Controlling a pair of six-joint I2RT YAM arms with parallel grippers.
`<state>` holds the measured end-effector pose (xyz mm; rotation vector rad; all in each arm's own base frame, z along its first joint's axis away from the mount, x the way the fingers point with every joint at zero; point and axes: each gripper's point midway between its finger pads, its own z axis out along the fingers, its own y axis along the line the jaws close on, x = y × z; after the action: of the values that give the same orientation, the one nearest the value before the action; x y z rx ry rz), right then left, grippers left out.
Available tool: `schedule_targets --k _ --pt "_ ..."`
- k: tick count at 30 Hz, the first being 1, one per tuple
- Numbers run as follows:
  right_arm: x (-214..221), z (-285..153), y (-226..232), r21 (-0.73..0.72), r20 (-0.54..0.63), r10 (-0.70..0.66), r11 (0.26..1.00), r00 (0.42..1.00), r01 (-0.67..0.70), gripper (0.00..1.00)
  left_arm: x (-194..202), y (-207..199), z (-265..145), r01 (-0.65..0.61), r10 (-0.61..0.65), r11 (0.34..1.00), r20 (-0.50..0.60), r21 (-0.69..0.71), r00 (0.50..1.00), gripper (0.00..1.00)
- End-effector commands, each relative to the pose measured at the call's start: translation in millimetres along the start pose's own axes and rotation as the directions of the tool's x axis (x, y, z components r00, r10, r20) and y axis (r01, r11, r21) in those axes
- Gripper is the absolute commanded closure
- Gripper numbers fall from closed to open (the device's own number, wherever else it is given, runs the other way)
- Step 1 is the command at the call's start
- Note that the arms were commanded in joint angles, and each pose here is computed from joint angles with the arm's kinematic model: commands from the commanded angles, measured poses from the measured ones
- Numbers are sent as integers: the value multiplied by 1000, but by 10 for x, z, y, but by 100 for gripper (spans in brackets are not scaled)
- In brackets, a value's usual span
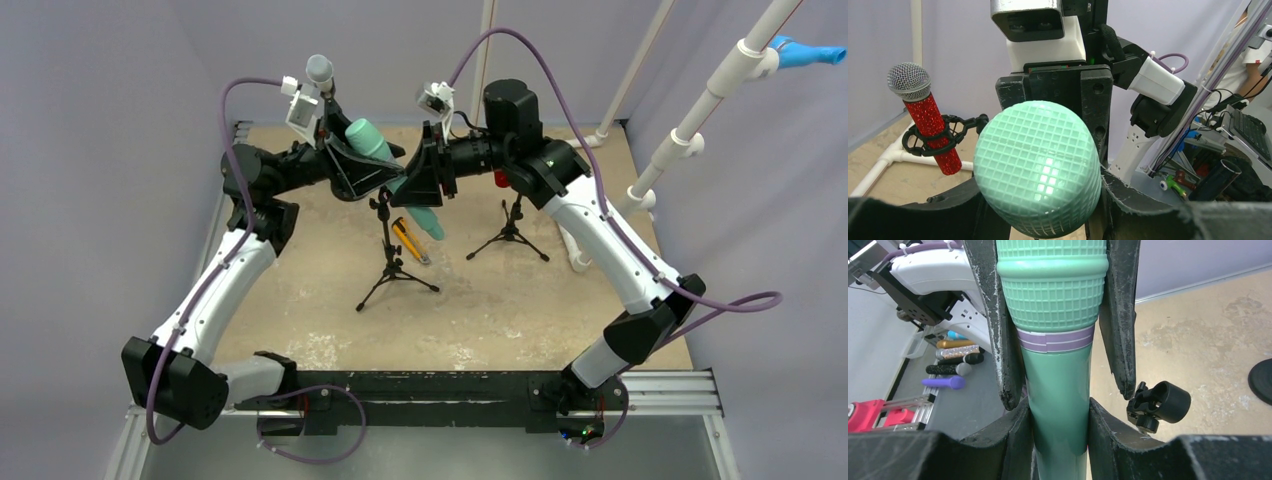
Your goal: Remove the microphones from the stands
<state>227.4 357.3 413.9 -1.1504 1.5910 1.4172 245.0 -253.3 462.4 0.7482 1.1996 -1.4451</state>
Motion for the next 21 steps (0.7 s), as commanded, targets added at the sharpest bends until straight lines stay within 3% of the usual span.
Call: schedule_targets --k 1,5,7,15,21 --pt "-226 -166 182 41 56 -101 994 993 99 58 3 -96 -48 -32 32 999 -32 -8 999 100" --pt "-232 -233 208 71 52 -130 989 990 126 37 -73 -129 -109 -15 9 998 -87 -63 996 100" --pt "-238 -271 231 85 49 -146 986 988 142 32 -131 -169 -148 -27 18 996 -105 -82 994 100" --pt "-241 -470 183 198 38 -191 963 981 180 28 -361 -218 -497 -34 -25 963 -213 -269 977 100" --pt "-249 -663 25 335 22 -241 916 970 220 26 -300 126 -1084 -147 -66 814 -340 -562 938 100"
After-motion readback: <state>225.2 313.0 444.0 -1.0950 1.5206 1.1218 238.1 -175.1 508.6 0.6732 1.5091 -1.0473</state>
